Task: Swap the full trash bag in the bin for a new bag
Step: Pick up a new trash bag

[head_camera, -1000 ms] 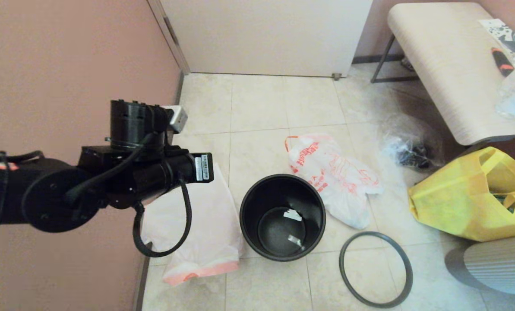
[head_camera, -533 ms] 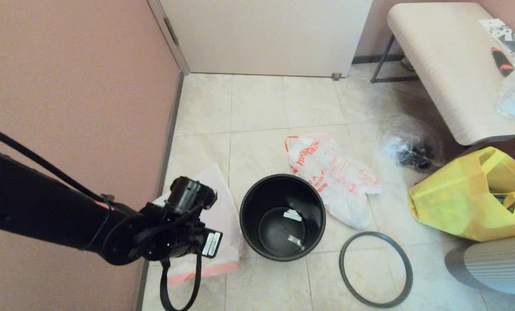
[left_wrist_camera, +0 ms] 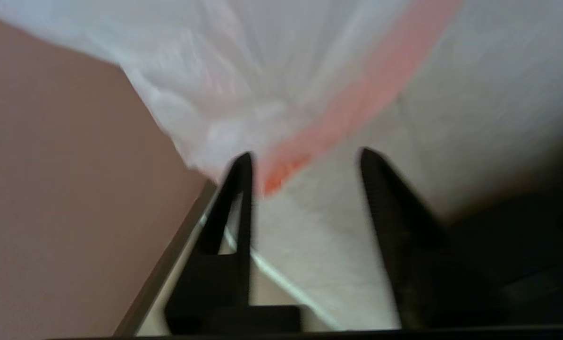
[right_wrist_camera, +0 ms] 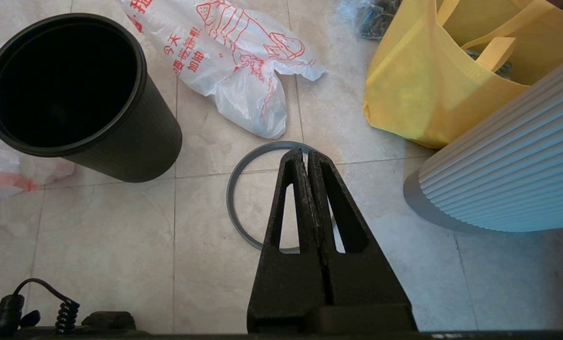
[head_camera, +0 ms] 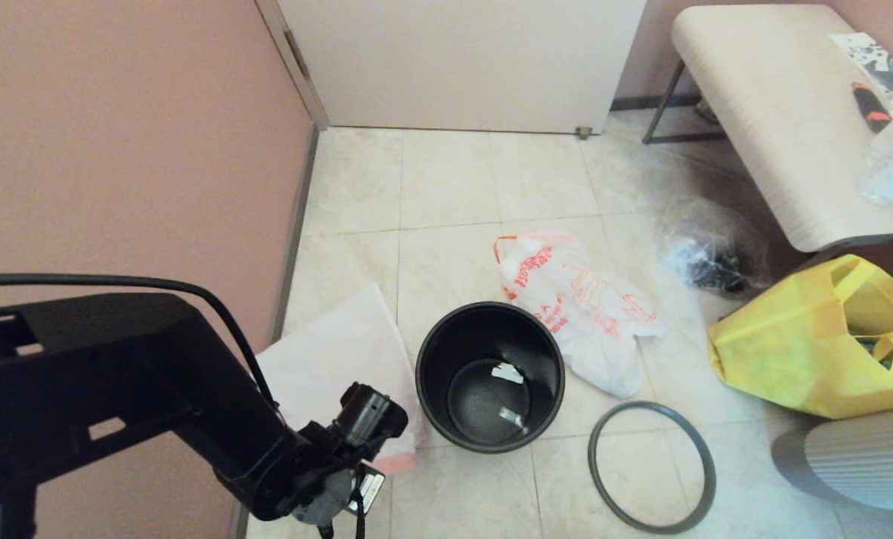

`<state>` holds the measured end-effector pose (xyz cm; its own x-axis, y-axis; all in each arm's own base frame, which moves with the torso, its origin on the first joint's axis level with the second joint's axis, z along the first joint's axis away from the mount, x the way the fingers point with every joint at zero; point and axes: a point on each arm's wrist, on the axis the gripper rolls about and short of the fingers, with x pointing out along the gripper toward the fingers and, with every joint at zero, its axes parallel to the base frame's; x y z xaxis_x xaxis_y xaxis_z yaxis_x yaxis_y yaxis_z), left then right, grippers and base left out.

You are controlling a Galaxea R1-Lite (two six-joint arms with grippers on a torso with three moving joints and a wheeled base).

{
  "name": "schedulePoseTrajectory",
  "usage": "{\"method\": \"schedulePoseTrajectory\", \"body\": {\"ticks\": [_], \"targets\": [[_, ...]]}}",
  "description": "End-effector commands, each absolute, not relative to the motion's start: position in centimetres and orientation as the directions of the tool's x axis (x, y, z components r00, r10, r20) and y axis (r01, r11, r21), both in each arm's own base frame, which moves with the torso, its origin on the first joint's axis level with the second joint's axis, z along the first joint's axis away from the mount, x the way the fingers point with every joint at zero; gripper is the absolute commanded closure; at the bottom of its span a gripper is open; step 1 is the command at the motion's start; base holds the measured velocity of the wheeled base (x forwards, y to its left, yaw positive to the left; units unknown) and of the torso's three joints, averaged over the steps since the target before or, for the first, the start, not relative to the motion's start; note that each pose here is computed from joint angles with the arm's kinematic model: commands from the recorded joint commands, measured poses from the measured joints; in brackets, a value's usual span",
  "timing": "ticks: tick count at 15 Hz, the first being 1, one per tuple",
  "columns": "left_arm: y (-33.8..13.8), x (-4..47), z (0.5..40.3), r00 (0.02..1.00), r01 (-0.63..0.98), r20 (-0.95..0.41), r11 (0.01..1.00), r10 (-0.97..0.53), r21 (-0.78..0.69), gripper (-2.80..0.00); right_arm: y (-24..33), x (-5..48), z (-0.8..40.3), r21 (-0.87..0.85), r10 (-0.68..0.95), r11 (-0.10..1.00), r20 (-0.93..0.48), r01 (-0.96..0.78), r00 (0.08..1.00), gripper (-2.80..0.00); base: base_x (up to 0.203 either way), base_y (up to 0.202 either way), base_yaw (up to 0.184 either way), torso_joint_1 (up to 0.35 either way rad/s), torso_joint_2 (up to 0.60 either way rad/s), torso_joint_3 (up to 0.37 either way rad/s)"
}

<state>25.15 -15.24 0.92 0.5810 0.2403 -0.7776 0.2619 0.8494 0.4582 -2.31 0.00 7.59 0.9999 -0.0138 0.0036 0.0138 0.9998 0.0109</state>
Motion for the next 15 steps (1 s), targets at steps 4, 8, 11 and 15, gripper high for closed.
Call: {"method": "schedulePoseTrajectory", "body": {"ticks": [4, 8, 11, 15], "targets": [[-15.1, 24.9, -0.8, 0.568, 0.244, -0.743, 0.79, 0.353, 0.562, -2.8, 0.0, -2.3, 7.6, 0.011, -0.014, 1.0, 0.002, 0.014, 1.0, 0.0, 0.0, 0.0, 0.0, 0.0, 0.0, 0.0], [-14.6, 25.5, -2.2, 0.533, 0.246, -0.748, 0.774, 0.395, 0.584, -2.8, 0.0, -2.3, 7.6, 0.011, -0.014, 1.0, 0.002, 0.014, 1.0, 0.0, 0.0, 0.0, 0.0, 0.0, 0.0, 0.0], [-14.0, 26.9, -3.6, 0.514, 0.206, -0.728, 0.759, 0.453, 0.618, -2.8, 0.0, -2.3, 7.6, 0.011, -0.014, 1.0, 0.002, 0.014, 1.0, 0.0, 0.0, 0.0, 0.0, 0.0, 0.0, 0.0], [-13.8, 29.7, -4.6, 0.531, 0.117, -0.689, 0.763, 0.493, 0.636, -2.8, 0.0, -2.3, 7.6, 0.011, -0.014, 1.0, 0.002, 0.014, 1.0, 0.0, 0.0, 0.0, 0.0, 0.0, 0.0, 0.0]]}}
